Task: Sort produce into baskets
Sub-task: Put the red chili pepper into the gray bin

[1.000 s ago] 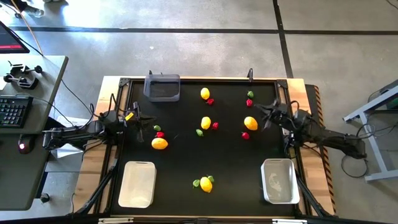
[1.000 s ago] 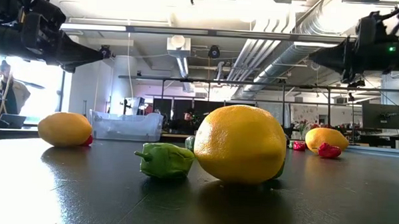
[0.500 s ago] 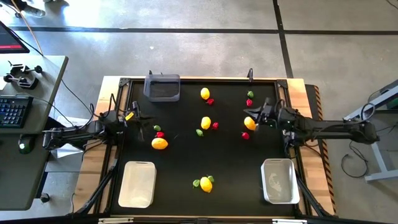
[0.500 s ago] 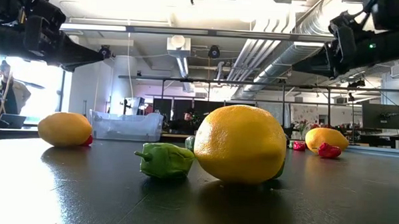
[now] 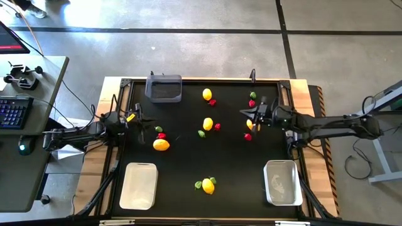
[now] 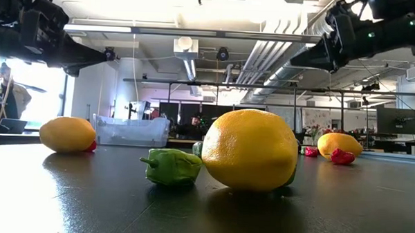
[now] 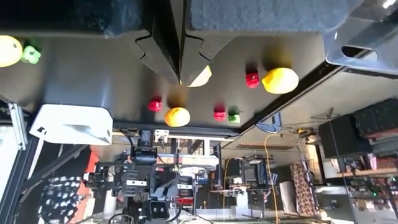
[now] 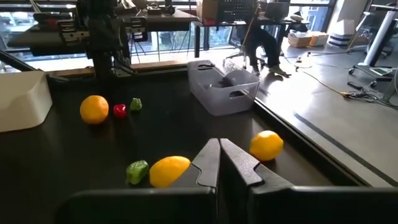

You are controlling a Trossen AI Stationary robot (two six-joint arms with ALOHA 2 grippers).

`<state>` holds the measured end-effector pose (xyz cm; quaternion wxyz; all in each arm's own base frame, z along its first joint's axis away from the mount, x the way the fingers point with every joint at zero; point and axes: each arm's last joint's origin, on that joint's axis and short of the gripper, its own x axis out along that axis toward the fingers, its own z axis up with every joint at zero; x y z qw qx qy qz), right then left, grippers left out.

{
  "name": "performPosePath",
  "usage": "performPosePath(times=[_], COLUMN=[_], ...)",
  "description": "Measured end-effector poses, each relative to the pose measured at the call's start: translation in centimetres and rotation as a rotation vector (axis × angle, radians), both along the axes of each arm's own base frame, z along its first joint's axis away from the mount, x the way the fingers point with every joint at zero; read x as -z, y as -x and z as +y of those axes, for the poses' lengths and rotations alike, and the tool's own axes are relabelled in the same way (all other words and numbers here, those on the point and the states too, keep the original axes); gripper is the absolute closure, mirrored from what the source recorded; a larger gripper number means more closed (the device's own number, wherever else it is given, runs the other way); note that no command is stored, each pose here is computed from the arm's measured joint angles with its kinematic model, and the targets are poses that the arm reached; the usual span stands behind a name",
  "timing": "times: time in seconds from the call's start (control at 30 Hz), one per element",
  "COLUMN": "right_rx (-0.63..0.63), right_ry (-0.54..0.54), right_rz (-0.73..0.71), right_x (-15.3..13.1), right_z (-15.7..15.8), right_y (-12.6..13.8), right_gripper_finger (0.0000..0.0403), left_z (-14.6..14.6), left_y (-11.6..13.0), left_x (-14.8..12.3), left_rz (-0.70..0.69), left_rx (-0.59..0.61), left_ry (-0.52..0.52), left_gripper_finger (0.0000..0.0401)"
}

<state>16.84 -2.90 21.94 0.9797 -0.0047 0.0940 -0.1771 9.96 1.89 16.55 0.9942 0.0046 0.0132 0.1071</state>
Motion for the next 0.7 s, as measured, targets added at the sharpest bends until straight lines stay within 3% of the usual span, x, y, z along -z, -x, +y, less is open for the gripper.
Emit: performPosePath(times=[0.13,0.47,0.7], right_rx=[-0.023,-0.021,-0.098], right_ry=[-0.005,-0.101,-0.11], right_rz=[0.031,0.137,0.237], right_x=[-0.1,1.0,2.1], right_z=[0.3,1.0,2.9], right_y=[-1.0,-5.4,-9.3], right_gripper_finger=[0.037,0.0235,0.0192], left_z=[0.0,0.0,0.0], left_y=[0.0,0.0,0.0], left_x=[0.1,-0.2,-0.2], left_rz=[0.008,-0.016,-0.014], left_rx=[0.011,0.012,0.012], left_ry=[0.01,-0.027,-0.03], left_gripper_finger=[0.0401,0.0401,0.0401])
